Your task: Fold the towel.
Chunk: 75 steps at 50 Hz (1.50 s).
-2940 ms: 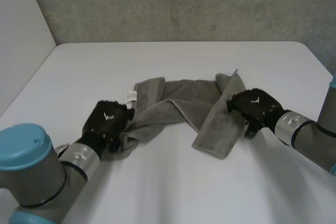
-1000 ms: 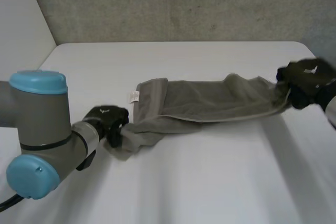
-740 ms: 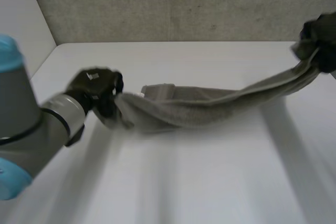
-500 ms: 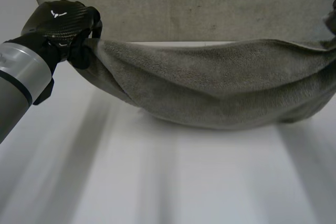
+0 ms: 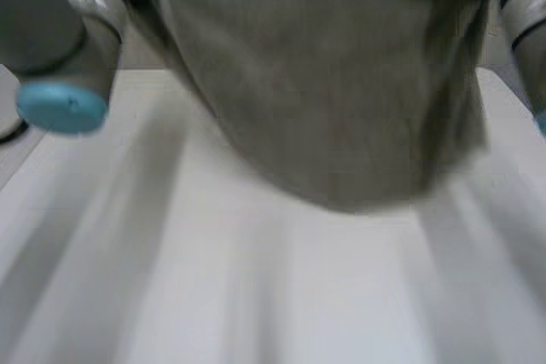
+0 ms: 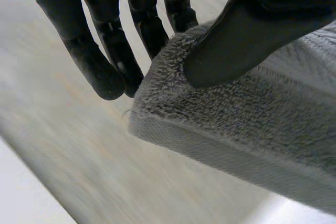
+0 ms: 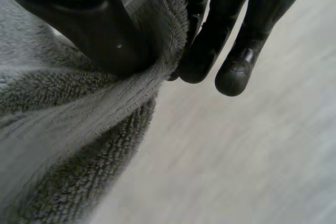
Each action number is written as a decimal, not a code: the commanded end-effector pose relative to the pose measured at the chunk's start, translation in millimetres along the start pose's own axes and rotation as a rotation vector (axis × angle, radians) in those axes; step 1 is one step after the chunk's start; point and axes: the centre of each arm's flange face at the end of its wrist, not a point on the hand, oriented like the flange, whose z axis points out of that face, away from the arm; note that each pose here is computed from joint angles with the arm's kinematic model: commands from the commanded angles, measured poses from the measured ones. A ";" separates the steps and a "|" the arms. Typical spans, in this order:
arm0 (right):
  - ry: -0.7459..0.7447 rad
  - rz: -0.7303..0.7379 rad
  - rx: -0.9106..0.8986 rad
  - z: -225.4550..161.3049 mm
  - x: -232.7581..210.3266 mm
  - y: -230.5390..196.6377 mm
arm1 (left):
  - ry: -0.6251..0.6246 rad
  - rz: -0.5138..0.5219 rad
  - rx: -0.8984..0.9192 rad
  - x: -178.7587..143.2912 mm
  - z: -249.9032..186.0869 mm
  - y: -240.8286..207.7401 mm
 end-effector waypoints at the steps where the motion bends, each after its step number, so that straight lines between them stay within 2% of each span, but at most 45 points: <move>1: 0.093 0.199 0.269 -14.4 39.3 -61.1 | -0.182 -0.080 0.325 -42.7 7.1 -75.2; 3: 0.069 0.200 0.232 -16.9 36.6 -54.0 | -0.175 -0.071 0.297 -41.2 7.1 -63.7; 5: 0.022 0.204 0.182 -21.6 30.5 -44.4 | -0.129 -0.047 0.182 -30.4 0.6 -25.0; 6: -0.048 0.209 0.123 -28.9 19.8 -32.3 | -0.129 -0.047 0.182 -30.3 0.5 -24.8; 7: -0.102 0.218 0.078 -34.7 11.1 -21.4 | -0.104 -0.037 0.122 -24.0 -5.8 -6.1; 8: -0.103 0.218 0.078 -34.8 11.0 -21.3 | -0.073 -0.028 0.057 -16.2 -15.0 13.4; 9: -0.150 0.229 0.033 -41.1 3.2 -9.7 | -0.073 -0.028 0.057 -16.1 -15.1 13.6; 10: -0.174 0.238 -0.016 -47.4 -1.5 5.1 | -0.039 -0.019 -0.012 -7.9 -27.1 34.1; 13: -0.196 0.249 -0.072 -55.5 -6.0 23.3 | -0.005 -0.008 -0.076 -0.8 -39.1 54.3; 15: -0.249 0.277 -0.194 -76.8 -24.2 61.7 | 0.089 0.010 -0.230 15.5 -73.1 104.1; 16: -0.249 0.277 -0.194 -77.0 -24.3 61.9 | 0.090 0.010 -0.231 15.6 -73.3 104.4; 17: -0.274 0.286 -0.259 -89.0 -34.7 80.3 | 0.139 0.013 -0.298 22.8 -92.8 126.7; 21: -0.329 0.281 -0.432 -120.1 -58.0 127.5 | 0.205 0.021 -0.387 35.0 -123.8 156.5; 26: -0.336 0.245 -0.535 -134.1 -58.4 154.9 | 0.252 0.040 -0.466 46.9 -159.1 187.5; 33: -0.370 0.214 -0.609 -140.8 -53.9 152.2 | 0.235 0.051 -0.467 41.6 -159.4 190.0; 41: -0.384 0.208 -0.610 -147.7 -53.0 151.5 | 0.221 0.042 -0.472 37.8 -158.4 191.8; 46: -0.432 0.157 -0.552 -153.6 -60.5 153.7 | 0.218 0.041 -0.470 37.7 -158.1 191.8; 48: -0.457 0.075 -0.515 -158.1 -64.1 154.7 | 0.217 0.040 -0.469 37.6 -157.6 191.6; 56: -0.451 -0.097 -0.405 -165.6 -64.4 148.6 | 0.219 0.038 -0.473 37.8 -159.0 192.2; 64: -0.426 -0.132 -0.316 -164.1 -63.4 138.1 | 0.203 0.038 -0.448 37.0 -157.0 192.8; 70: -0.447 -0.131 -0.314 -165.7 -67.2 140.5 | 0.201 0.039 -0.436 37.9 -157.7 193.1; 75: -0.478 -0.191 -0.321 -168.9 -72.3 150.3 | 0.202 0.039 -0.437 38.0 -158.2 193.3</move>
